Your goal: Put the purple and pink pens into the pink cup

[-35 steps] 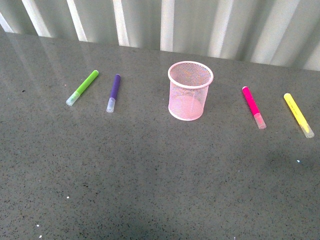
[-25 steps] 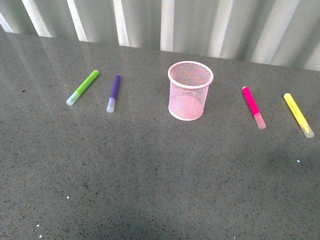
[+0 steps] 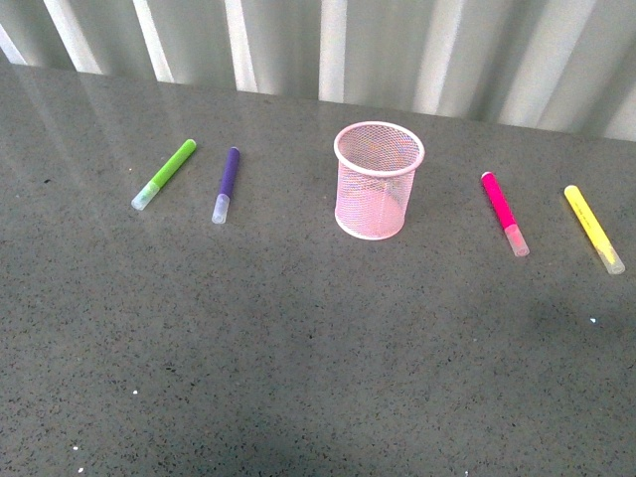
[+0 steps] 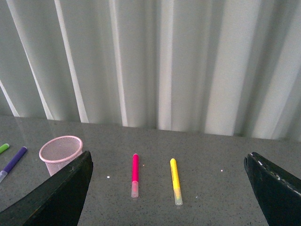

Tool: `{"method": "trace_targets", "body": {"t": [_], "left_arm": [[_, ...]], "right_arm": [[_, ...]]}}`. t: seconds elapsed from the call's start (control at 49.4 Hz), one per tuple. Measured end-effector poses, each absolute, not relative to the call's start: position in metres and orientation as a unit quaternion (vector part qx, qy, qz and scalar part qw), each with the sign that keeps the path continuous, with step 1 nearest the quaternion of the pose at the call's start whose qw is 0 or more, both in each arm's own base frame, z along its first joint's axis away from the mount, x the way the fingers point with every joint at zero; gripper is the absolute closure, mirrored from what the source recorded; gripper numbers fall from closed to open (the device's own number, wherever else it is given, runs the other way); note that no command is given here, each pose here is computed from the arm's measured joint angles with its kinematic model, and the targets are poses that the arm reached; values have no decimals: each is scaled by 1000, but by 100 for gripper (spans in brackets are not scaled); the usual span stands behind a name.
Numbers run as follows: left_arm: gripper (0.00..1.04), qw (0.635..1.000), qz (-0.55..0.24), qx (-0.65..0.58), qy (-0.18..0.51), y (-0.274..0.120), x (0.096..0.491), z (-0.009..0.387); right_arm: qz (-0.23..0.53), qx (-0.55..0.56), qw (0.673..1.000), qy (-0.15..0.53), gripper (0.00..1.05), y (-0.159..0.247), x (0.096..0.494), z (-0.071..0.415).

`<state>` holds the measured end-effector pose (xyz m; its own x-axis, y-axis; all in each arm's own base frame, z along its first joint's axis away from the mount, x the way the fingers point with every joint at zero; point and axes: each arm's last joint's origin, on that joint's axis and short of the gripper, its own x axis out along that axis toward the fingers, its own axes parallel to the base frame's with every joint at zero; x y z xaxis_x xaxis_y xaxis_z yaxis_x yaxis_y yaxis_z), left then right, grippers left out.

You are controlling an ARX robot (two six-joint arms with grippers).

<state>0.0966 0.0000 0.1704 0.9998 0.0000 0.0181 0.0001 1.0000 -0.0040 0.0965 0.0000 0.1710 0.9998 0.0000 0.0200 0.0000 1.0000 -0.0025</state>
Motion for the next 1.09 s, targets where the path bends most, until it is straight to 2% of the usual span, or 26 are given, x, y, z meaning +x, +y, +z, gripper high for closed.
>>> {"method": "trace_targets", "body": {"t": [0.425, 0.486, 0.547, 0.607, 0.709, 0.81, 0.951, 1.093], "left_arm": [[7, 1000, 0, -2, -9, 0, 97, 170], [7, 995, -1, -38, 96, -2, 98, 170], [7, 987, 0, -52, 155, -4, 104, 177], [7, 986, -22, -59, 152, -10, 116, 195], [7, 991, -65, -53, 100, -26, 152, 240], [7, 990, -97, -39, 94, -38, 184, 262], [7, 967, -108, -27, 228, -62, 281, 270], [7, 950, -87, 10, 301, -81, 352, 265]], "right_arm": [[0, -1, 1000, -10, 7, 0, 97, 171], [0, -1, 1000, -10, 7, 0, 97, 171], [0, -1, 1000, -10, 7, 0, 97, 171], [0, -1, 1000, -10, 7, 0, 97, 171], [0, -1, 1000, -10, 7, 0, 97, 171], [0, -1, 1000, -10, 7, 0, 97, 171], [0, -1, 1000, -10, 7, 0, 97, 171], [0, -1, 1000, -10, 7, 0, 97, 171]]}}
